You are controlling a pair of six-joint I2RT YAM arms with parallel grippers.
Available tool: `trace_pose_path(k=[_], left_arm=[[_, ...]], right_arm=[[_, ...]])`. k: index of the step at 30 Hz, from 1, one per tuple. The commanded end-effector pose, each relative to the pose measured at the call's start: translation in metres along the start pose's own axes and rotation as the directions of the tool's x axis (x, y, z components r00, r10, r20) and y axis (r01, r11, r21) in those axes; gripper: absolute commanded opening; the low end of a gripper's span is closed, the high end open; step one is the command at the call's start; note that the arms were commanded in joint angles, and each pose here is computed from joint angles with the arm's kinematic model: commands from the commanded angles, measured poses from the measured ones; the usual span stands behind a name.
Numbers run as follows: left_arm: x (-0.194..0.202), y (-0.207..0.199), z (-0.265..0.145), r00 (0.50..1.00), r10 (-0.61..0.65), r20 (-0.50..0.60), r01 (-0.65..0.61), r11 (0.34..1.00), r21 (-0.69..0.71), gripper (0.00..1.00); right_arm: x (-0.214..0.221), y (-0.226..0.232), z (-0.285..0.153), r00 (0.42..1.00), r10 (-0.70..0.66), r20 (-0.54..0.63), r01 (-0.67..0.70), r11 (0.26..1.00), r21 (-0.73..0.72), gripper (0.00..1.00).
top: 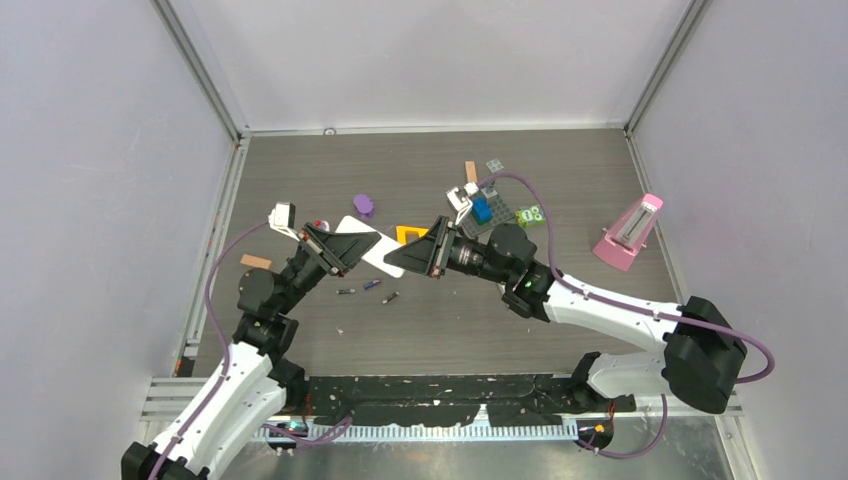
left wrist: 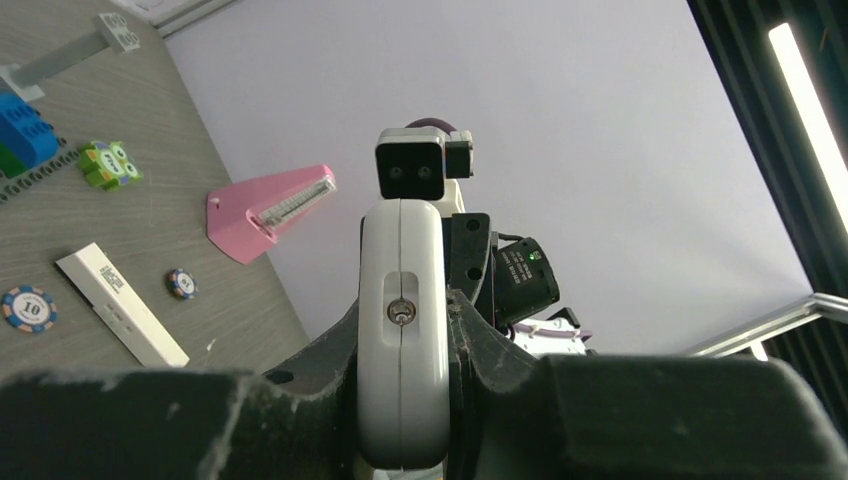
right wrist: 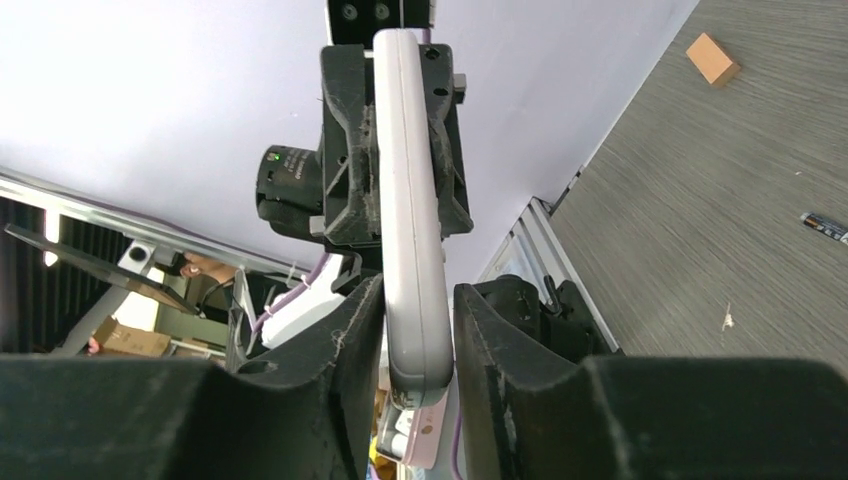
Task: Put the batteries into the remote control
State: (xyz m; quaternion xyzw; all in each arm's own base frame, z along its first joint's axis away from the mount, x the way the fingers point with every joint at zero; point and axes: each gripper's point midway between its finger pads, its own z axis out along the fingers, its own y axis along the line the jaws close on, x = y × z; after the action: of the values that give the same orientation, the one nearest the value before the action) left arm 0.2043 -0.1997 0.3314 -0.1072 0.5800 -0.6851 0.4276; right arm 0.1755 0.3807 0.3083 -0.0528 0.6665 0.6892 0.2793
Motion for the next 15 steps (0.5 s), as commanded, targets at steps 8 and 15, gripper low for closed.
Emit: trace_pose_path(k=[8,15], left_arm=[[-0.023,-0.034,-0.004,0.99,-0.053,0.129,0.034,0.989,0.145,0.0],[-0.043,-0.007,-0.02,0.949,-0.099,0.298,0.081,0.994,0.073,0.0]], right_arm=[[-0.006,-0.007,0.0,0.996,0.065,0.068,-0.064,0.998,-0.013,0.11],[0.002,-0.014,-0.009,0.995,0.073,0.067,-0.071,0.997,-0.033,0.05]])
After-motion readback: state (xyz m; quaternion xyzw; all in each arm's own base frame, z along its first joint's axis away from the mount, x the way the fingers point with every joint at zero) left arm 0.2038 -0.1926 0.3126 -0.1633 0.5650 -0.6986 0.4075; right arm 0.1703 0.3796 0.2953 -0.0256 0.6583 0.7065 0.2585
